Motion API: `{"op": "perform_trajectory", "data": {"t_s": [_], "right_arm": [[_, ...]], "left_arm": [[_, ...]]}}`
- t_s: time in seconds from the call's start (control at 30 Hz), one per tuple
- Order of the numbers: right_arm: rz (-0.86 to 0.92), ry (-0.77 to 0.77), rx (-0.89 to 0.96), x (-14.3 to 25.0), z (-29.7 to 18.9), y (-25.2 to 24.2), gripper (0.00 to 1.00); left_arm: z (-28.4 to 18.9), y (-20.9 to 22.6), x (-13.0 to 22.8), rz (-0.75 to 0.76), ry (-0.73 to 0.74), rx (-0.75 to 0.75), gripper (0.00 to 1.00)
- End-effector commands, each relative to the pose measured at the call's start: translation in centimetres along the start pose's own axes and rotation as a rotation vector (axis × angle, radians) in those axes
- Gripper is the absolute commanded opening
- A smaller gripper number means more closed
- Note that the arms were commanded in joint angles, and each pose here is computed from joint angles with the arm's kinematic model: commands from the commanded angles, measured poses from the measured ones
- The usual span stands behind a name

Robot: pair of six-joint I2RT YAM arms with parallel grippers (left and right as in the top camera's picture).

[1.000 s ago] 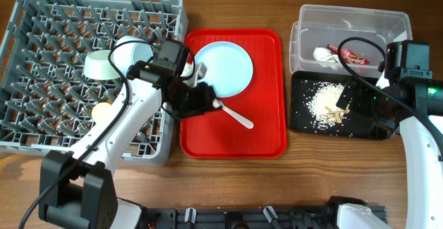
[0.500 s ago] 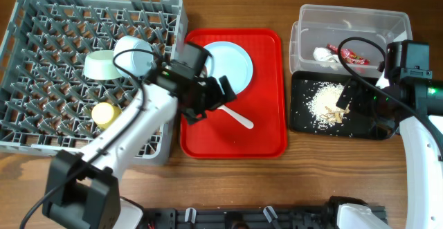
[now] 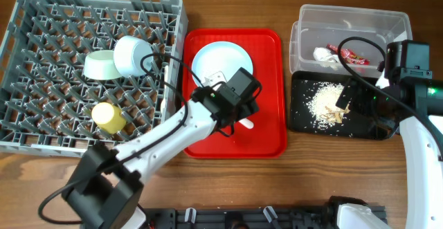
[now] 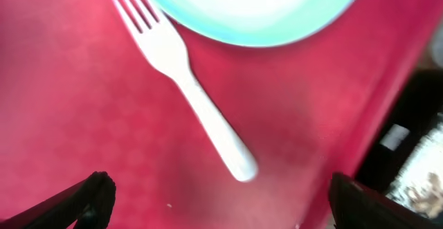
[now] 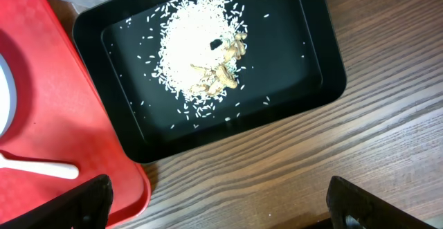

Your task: Sort waste into correct bins and load items into the dishwasher rack

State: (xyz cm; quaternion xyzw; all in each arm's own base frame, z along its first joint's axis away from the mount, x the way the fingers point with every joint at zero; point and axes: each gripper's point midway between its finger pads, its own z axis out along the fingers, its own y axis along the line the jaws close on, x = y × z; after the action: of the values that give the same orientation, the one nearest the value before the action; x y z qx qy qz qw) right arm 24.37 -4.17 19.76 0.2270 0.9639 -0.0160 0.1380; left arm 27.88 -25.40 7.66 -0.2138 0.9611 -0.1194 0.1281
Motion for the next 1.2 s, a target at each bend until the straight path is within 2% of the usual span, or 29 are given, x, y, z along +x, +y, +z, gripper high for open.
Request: {"op": "perform_trajectory", "data": {"t_s": [0.0, 0.13, 0.27, 0.5, 0.73, 0.83, 1.0, 1.07, 1.17], "right_arm": [[-0.007, -0.003, -0.016, 0.0, -0.1, 0.2, 1.00], [-0.007, 0.003, -0.033, 0.1, -0.1, 0.5, 1.00], [-0.007, 0.003, -0.034, 0.1, -0.1, 0.5, 1.00], [-0.009, 0.007, -0.033, 0.2, -0.1, 0.4, 1.00], [-0.032, 0.003, -0.034, 0.1, -0.1, 0.5, 1.00], [-0.032, 0.003, -0.034, 0.1, -0.1, 0.5, 1.00], [-0.032, 0.009, -0.032, 0.2, -0.1, 0.4, 1.00], [-0.032, 0.010, -0.031, 0.2, -0.1, 0.4, 1.00], [-0.033, 0.010, -0.032, 0.2, -0.1, 0.4, 1.00]], "left_arm": [[-0.7, -1.0, -2.5, -0.070, -0.029, 0.018, 1.00], [0.5, -0.5, -2.9, -0.090, -0.012, -0.006, 1.00], [2.8, 0.2, -1.5, -0.086, 0.059, -0.051, 1.00], [5.8, 1.7, -0.2, -0.070, 0.091, -0.141, 1.00], [6.7, 2.5, -0.4, -0.065, 0.072, -0.180, 0.99], [7.2, 2.8, -0.2, -0.063, 0.076, -0.195, 0.95], [8.0, 3.6, 0.2, -0.060, 0.090, -0.232, 0.95], [8.0, 3.8, 0.3, -0.059, 0.093, -0.239, 0.90], [7.9, 4.1, 0.4, -0.058, 0.098, -0.250, 0.75]]}}
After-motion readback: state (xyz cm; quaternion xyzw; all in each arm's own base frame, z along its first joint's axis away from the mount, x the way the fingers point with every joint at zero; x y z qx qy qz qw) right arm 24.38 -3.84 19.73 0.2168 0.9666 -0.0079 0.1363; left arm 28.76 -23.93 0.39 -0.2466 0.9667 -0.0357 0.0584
